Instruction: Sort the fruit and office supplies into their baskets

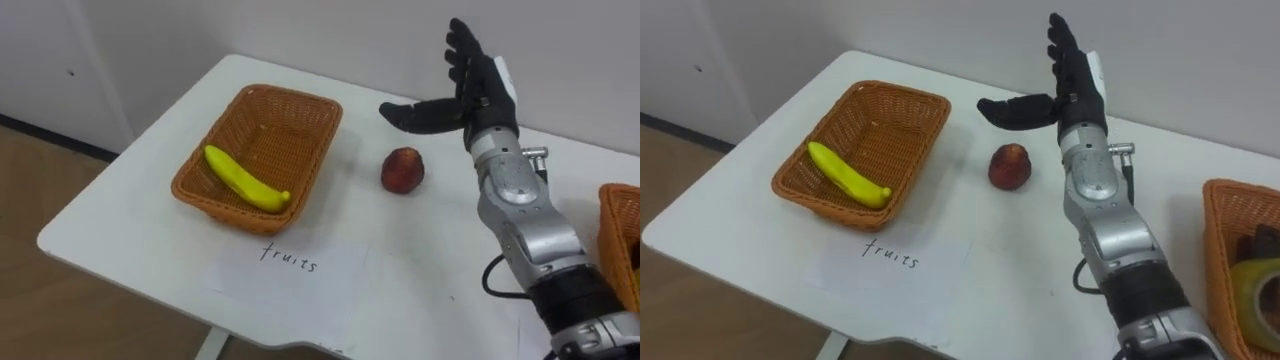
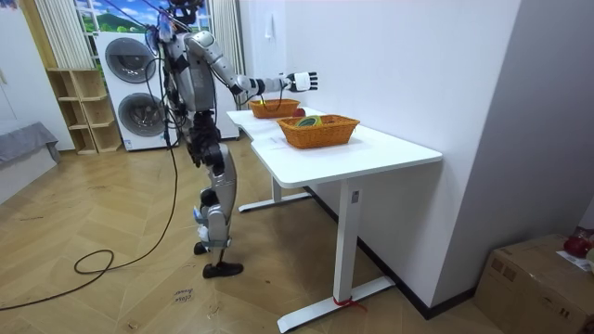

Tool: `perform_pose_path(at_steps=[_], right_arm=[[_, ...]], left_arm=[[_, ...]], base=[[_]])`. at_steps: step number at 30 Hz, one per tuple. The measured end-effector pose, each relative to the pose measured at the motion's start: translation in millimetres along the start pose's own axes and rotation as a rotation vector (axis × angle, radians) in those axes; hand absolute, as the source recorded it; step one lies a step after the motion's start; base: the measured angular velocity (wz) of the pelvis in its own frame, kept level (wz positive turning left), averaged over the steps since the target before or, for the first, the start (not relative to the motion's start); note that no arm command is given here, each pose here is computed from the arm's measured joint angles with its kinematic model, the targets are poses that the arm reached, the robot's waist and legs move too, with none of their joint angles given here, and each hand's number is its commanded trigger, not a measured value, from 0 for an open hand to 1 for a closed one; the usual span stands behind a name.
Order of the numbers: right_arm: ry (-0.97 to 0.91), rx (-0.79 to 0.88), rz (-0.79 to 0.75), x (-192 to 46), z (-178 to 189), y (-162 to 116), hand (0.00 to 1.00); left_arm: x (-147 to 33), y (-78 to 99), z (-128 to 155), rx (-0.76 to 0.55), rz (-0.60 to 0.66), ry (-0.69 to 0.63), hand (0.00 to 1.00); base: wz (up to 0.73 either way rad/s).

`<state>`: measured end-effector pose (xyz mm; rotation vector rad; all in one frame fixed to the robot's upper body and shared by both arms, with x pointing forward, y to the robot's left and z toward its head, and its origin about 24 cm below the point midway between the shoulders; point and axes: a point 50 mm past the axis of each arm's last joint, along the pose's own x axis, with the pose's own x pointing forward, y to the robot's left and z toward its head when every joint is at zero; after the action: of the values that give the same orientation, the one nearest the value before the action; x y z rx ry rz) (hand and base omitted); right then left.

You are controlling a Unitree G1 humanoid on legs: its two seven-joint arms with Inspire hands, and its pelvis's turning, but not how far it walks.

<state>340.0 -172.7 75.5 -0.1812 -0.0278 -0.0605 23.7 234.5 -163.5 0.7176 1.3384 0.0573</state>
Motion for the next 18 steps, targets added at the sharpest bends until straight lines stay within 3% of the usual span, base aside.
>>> perform_pose_path(at_steps=[8,18], right_arm=[[0.106,-0.010,0.006,-2.6,-25.5,0.9,0.00],[0.126,-0.014,0.034,-3.3,-30.2,1.1,0.00]], left_arm=[[4.1,5.9,26.0,-0.031,0.008,-0.060,0.00],[2.1,-0.3,21.4,-0.047,-0.014,-0.046,0.00]], base=[[-0.05],[0.00]])
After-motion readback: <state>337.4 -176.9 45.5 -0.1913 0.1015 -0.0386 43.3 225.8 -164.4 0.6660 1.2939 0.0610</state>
